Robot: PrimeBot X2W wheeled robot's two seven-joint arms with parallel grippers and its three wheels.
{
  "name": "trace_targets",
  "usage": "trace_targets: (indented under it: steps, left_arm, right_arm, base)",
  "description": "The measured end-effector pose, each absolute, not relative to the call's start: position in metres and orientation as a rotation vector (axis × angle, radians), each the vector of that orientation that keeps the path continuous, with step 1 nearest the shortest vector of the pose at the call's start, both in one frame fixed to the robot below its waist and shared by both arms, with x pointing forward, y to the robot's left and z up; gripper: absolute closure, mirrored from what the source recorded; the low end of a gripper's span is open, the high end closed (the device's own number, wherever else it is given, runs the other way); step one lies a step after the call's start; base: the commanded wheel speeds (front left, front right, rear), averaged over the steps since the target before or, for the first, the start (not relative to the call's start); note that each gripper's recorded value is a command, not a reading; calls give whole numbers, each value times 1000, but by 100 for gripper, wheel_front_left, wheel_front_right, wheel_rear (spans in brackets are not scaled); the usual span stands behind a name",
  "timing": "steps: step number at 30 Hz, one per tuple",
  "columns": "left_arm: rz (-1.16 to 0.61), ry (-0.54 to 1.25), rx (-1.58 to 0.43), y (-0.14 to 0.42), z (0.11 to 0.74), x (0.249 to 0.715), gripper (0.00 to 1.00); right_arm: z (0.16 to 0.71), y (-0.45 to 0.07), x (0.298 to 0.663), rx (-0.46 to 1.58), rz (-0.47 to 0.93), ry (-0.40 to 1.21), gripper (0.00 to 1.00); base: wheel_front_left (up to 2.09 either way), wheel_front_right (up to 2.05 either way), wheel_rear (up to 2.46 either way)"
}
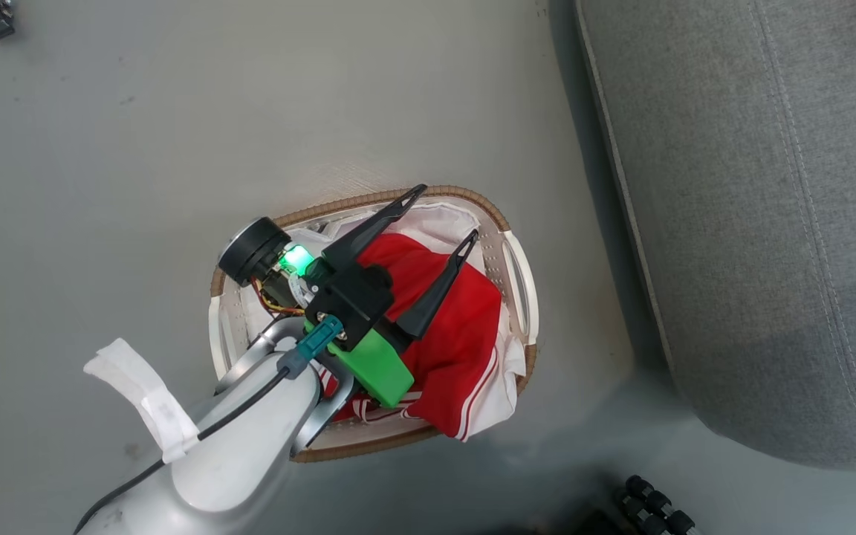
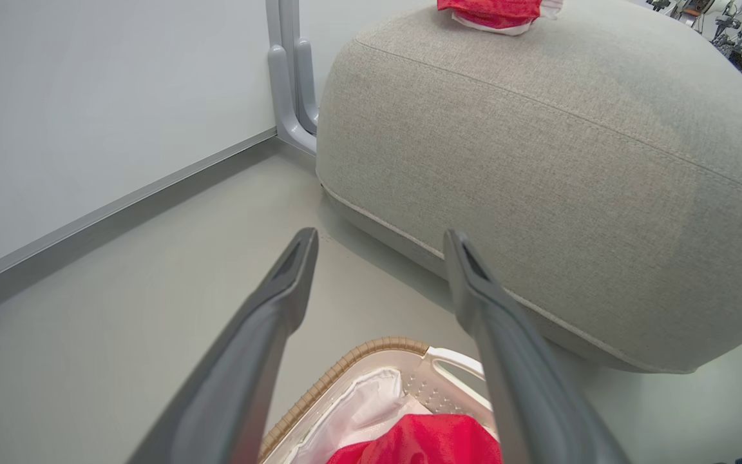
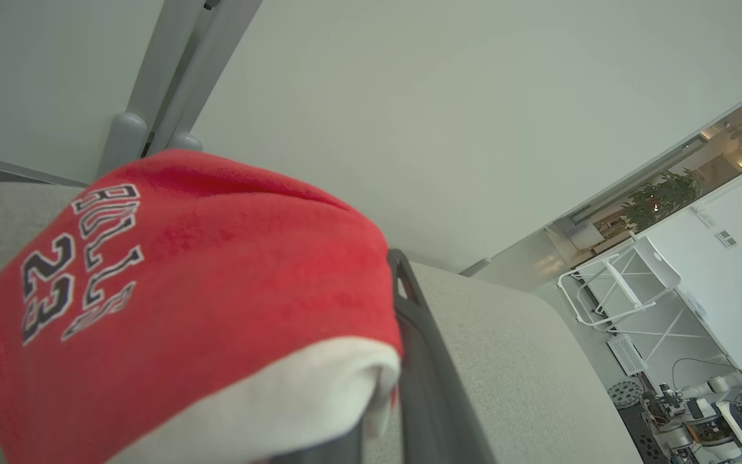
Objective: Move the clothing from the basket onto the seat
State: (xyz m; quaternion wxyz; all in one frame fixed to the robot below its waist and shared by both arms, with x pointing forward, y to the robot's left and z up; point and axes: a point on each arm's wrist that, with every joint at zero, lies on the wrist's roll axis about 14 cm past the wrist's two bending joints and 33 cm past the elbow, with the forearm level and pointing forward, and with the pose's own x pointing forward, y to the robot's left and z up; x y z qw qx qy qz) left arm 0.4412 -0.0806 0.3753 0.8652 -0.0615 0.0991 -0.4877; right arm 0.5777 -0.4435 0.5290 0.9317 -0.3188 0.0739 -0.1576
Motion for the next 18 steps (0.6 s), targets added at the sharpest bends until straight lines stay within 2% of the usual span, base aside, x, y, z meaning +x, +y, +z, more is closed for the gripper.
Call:
trace_targets:
  steps: [3,5,6,7,8,9,18]
  left_arm:
    - [-1027,235,-116,-76,364,440,0]
    - [-1030,241,-109,-75,361,439,0]
    - [-1028,242,-105,-74,360,439,0]
    - [-1027,245,-103,-73,359,439,0]
    - [-1030,247,-102,-73,358,438,0]
    - [-1031,244,-103,-74,359,437,0]
    - [-1042,232,-127,-83,371,429,0]
  right_arm:
    - [487,-446,563,-656,-313,257,100]
    - [476,-448,555,-635,-326,280,92]
    - [474,-446,553,-627,-329,281,62]
    - [472,-444,550,-626,-328,279,62]
    - [469,-440,548,-617,-322,279,12]
    - [465,-437,544,-611,-319,283,0]
    - [433,-420,489,-508,-324,334,0]
  base:
    - [0,0,0]
    - [0,0,0]
    - [0,0,0]
    - [0,0,0]
    - [0,0,0]
    - [0,0,0]
    - [0,0,0]
